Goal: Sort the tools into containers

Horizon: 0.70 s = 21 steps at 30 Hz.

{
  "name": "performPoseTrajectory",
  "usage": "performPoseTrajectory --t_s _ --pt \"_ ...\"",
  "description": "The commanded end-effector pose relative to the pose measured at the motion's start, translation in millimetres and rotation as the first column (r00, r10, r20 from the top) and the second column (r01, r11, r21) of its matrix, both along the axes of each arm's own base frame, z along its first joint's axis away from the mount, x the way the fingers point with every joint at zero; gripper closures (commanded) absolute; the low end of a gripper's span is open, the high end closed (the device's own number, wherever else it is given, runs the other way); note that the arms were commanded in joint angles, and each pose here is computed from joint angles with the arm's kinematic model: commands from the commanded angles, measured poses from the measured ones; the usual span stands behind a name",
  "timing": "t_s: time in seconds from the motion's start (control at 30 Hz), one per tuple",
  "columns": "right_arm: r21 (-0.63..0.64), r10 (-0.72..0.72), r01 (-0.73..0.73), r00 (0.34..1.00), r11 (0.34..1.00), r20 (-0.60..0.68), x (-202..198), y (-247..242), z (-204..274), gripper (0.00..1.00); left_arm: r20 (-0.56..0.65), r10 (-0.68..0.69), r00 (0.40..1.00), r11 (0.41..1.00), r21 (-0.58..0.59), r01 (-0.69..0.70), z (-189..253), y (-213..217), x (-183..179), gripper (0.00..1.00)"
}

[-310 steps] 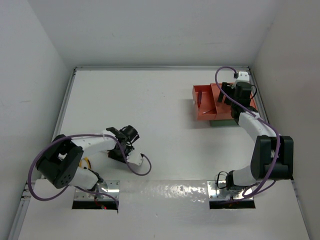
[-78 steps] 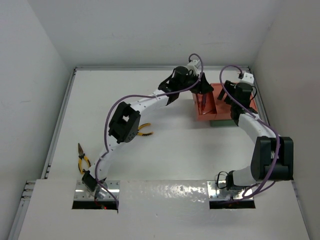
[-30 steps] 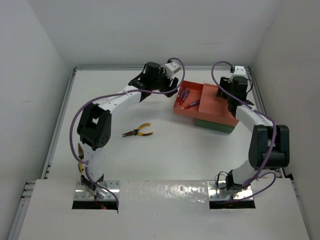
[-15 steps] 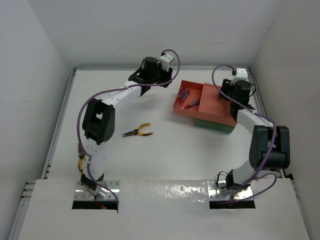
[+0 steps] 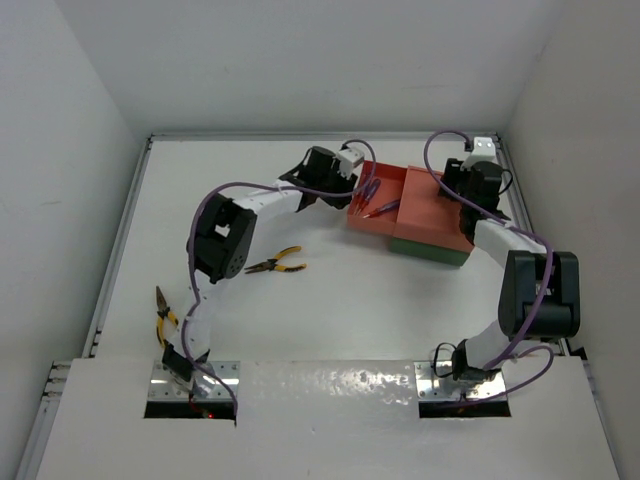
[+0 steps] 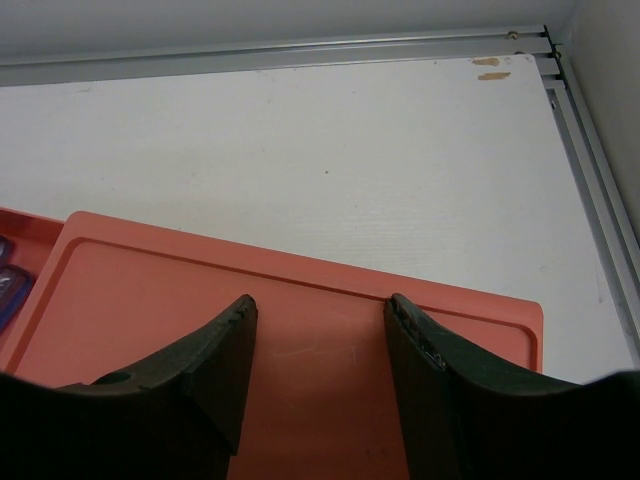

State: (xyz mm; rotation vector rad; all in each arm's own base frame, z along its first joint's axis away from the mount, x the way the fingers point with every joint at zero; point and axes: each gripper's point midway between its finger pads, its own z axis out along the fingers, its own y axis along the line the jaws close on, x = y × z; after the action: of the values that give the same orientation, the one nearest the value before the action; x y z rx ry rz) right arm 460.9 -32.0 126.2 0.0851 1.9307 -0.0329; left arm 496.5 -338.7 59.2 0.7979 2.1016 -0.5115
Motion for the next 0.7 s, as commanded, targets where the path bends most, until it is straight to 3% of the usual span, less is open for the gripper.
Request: performPoseTrajectory --t_s 0.0,0.3,0.67 --pt "0.13 0.054 0.012 0.868 0.991 -0.493 -93.1 22.8 -131.3 0.46 0.115 -0.155 0.981 0.984 -0.064 0.163 55.0 -49.9 -28.6 0.64" --pt "0.167 0.078 0.004 0.876 0.986 -0.477 -90.7 29.3 -129.0 0.46 0.182 -0.286 0.941 0.957 0.001 0.291 85.3 -111.7 -76.8 0.67" --pt "0.202 0.121 -0.034 0.889 0.979 -0.441 -70.0 30.8 -115.0 0.46 0.154 -0.431 0.889 0.901 0.019 0.434 83.9 -176.9 -139.4 0.62"
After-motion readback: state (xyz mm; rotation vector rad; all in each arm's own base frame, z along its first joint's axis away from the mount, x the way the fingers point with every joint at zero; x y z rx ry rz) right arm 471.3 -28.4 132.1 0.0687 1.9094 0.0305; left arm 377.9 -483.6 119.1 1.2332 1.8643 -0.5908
